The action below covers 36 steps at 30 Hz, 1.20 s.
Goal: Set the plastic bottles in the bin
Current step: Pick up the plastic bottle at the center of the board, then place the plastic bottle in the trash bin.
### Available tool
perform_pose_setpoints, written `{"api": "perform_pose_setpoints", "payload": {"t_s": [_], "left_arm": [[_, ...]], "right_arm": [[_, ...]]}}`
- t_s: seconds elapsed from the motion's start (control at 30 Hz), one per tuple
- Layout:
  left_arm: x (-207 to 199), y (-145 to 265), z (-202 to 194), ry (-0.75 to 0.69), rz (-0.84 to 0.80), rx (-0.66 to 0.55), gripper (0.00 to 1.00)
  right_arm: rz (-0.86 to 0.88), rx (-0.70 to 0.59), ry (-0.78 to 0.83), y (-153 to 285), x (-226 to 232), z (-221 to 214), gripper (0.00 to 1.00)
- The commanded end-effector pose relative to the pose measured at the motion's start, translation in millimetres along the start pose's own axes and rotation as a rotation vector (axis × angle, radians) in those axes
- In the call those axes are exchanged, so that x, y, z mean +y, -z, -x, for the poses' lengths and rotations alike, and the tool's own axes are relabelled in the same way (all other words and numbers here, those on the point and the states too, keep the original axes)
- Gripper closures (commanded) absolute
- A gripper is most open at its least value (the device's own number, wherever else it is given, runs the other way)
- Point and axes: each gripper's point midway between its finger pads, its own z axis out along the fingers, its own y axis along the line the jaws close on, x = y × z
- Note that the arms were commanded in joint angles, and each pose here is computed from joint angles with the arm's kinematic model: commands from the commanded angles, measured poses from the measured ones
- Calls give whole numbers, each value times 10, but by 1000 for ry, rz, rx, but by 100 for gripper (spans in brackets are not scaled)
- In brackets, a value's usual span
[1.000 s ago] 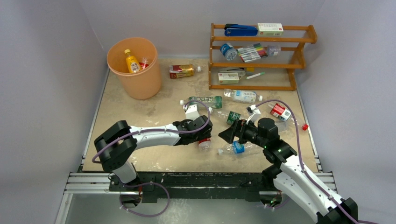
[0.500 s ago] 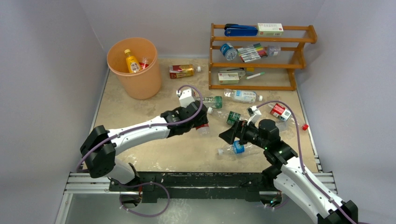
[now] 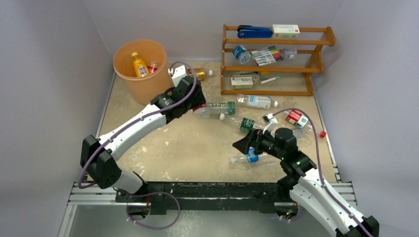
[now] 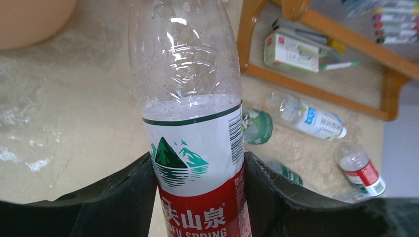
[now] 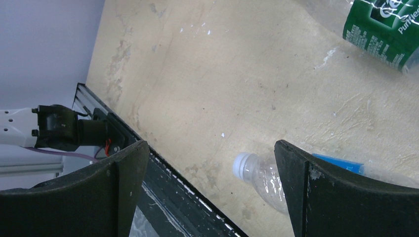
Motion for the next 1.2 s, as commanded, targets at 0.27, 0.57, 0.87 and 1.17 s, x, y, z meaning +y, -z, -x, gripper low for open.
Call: {"api": "perform_pose_setpoints", "payload": {"t_s": [0.27, 0.57, 0.87, 1.17], "left_arm": [[132, 42, 1158, 7, -8, -127, 42], [486, -86, 1760, 80, 19, -199, 42], [970, -197, 2223, 189, 24, -256, 42], [1163, -300, 2441, 220, -6, -308, 42]], "right_arm": [[15, -13, 2, 56, 53, 29, 0], [8, -12, -1, 67, 37, 16, 0], [4, -7, -2, 47, 22, 9, 0], [0, 8, -5, 9, -24, -49, 0]]}}
